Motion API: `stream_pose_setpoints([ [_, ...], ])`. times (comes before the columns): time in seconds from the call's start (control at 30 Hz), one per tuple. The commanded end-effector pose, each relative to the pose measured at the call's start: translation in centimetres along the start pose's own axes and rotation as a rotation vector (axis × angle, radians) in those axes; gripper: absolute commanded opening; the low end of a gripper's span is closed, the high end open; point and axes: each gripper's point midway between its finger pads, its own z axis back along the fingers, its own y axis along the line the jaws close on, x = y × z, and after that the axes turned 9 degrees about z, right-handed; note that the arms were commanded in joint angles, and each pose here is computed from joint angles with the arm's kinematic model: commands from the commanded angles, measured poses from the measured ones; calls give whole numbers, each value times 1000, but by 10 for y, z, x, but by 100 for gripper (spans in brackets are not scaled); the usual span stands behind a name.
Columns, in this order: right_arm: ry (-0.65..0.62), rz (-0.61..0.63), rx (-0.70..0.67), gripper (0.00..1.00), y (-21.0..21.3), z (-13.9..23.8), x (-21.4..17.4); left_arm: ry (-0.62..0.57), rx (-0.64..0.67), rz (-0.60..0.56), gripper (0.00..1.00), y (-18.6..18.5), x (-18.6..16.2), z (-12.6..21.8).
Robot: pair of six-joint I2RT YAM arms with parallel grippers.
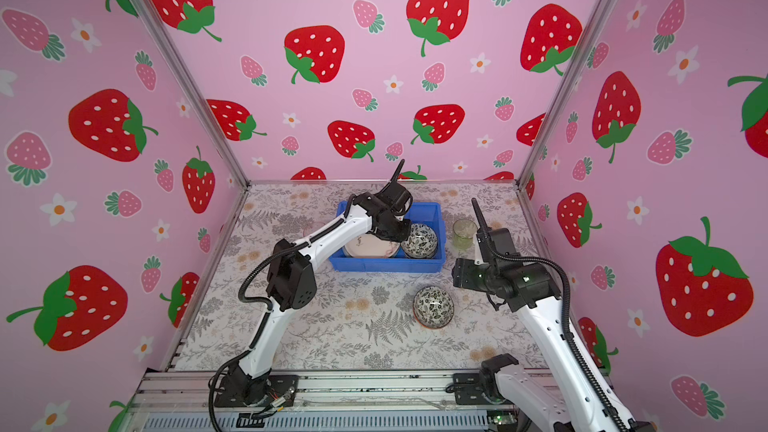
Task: Place the mixed dishes into the plastic bin
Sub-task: 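Lower the leaf-patterned bowl into the bin with the left gripper while the right withdraws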
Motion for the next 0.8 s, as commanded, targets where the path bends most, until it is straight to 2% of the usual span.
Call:
stream_pose_setpoints([
  [0.0, 22, -4, -11, 71, -3, -6, -5, -24, -65, 15, 0, -14, 12, 17],
  [0.77, 51, -3, -5, 71, -4, -17, -13, 46, -125, 48, 0, -19, 2, -2],
])
